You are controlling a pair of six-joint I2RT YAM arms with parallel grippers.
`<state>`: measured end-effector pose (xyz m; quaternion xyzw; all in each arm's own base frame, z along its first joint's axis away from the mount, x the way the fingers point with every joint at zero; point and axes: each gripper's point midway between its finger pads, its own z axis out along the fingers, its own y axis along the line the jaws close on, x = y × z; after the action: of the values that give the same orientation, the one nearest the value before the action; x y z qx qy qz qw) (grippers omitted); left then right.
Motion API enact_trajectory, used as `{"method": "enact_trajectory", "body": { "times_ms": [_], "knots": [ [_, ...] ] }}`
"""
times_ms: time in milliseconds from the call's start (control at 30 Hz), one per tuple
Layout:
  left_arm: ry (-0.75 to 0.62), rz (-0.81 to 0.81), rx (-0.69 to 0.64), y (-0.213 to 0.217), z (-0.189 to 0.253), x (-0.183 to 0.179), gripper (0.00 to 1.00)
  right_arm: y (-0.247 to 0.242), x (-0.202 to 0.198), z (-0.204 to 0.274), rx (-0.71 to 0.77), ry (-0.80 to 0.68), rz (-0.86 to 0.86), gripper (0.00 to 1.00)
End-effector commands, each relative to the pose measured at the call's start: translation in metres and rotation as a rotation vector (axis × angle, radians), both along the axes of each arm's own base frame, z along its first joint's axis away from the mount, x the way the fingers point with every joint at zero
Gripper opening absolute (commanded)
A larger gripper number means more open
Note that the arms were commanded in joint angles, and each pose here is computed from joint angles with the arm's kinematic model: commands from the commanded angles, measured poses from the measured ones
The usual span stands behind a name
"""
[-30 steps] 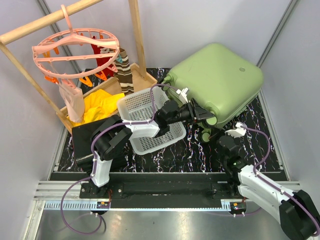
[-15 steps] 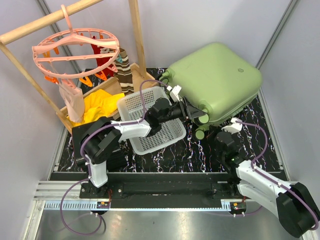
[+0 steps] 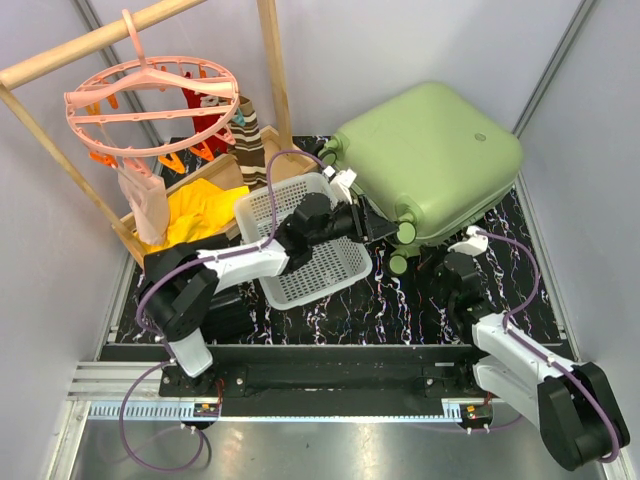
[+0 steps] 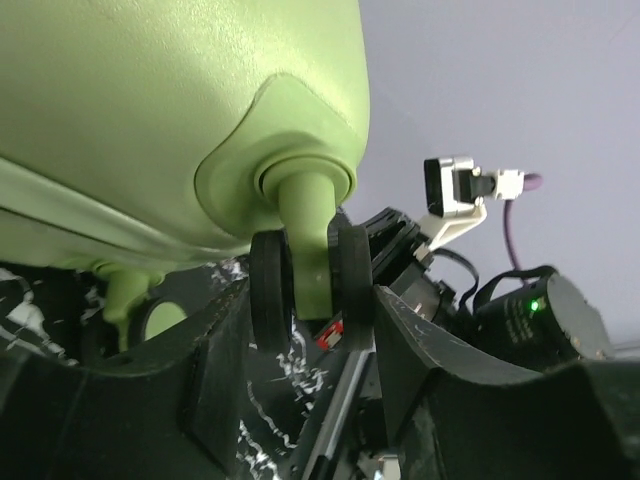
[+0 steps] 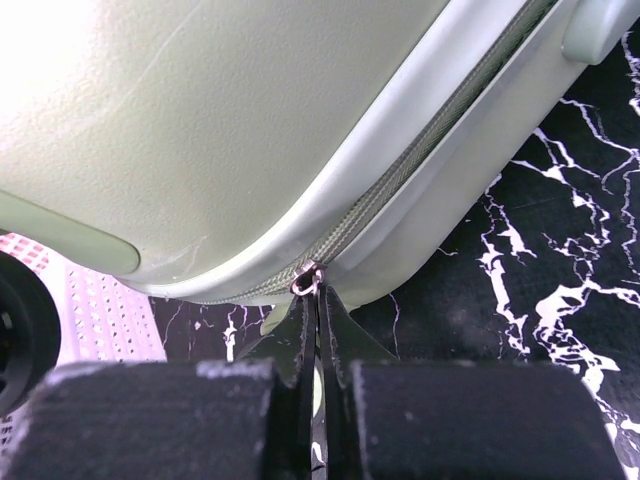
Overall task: Open, take out, and arrange the luggage
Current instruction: Unzip the luggage
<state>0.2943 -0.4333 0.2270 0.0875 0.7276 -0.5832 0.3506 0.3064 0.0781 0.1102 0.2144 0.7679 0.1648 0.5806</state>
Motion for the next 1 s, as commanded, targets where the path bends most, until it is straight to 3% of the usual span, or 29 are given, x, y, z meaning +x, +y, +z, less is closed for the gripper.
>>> {"method": "enact_trajectory", "body": {
  "times_ms": [0, 167, 200, 233, 300, 333, 433, 467, 633, 867, 967],
  "knots": [
    [-0.370, 0.089, -0.233, 0.037, 0.141, 0.004, 0.00, -0.058, 0.011, 0.007, -0.075, -0.012, -0.238, 0.00],
    [-0.442, 0.061, -0.245, 0.041, 0.150, -0.006, 0.02, -0.048, 0.011, 0.011, -0.057, -0.018, -0.185, 0.00],
    [-0.462, 0.041, -0.249, 0.042, 0.152, -0.010, 0.09, -0.048, 0.011, 0.011, -0.053, -0.019, -0.182, 0.00],
    [-0.473, 0.030, -0.255, 0.042, 0.155, -0.014, 0.25, -0.047, 0.010, 0.008, -0.050, -0.012, -0.179, 0.00],
    [-0.466, 0.005, -0.231, 0.041, 0.150, -0.017, 0.44, -0.046, 0.010, 0.006, -0.050, -0.007, -0.174, 0.00],
    [-0.467, -0.003, -0.212, 0.039, 0.147, -0.017, 0.62, -0.044, 0.010, 0.005, -0.047, -0.004, -0.166, 0.00],
    [-0.475, -0.021, -0.111, 0.029, 0.127, -0.014, 0.87, -0.042, 0.011, 0.005, -0.041, -0.006, -0.155, 0.00],
    [-0.456, -0.040, -0.039, 0.021, 0.113, -0.016, 0.99, -0.040, 0.012, 0.006, -0.035, -0.010, -0.150, 0.00],
    [-0.590, 0.092, 0.242, 0.015, 0.085, -0.006, 0.99, -0.037, 0.014, 0.005, -0.026, -0.008, -0.138, 0.00],
    [-0.566, 0.055, 0.306, 0.001, 0.056, -0.007, 0.99, -0.032, 0.014, 0.002, 0.008, -0.005, -0.121, 0.00],
    [-0.587, 0.069, 0.395, -0.006, 0.034, 0.002, 0.99, -0.033, 0.013, 0.002, 0.008, -0.008, -0.124, 0.00]
  ]
}}
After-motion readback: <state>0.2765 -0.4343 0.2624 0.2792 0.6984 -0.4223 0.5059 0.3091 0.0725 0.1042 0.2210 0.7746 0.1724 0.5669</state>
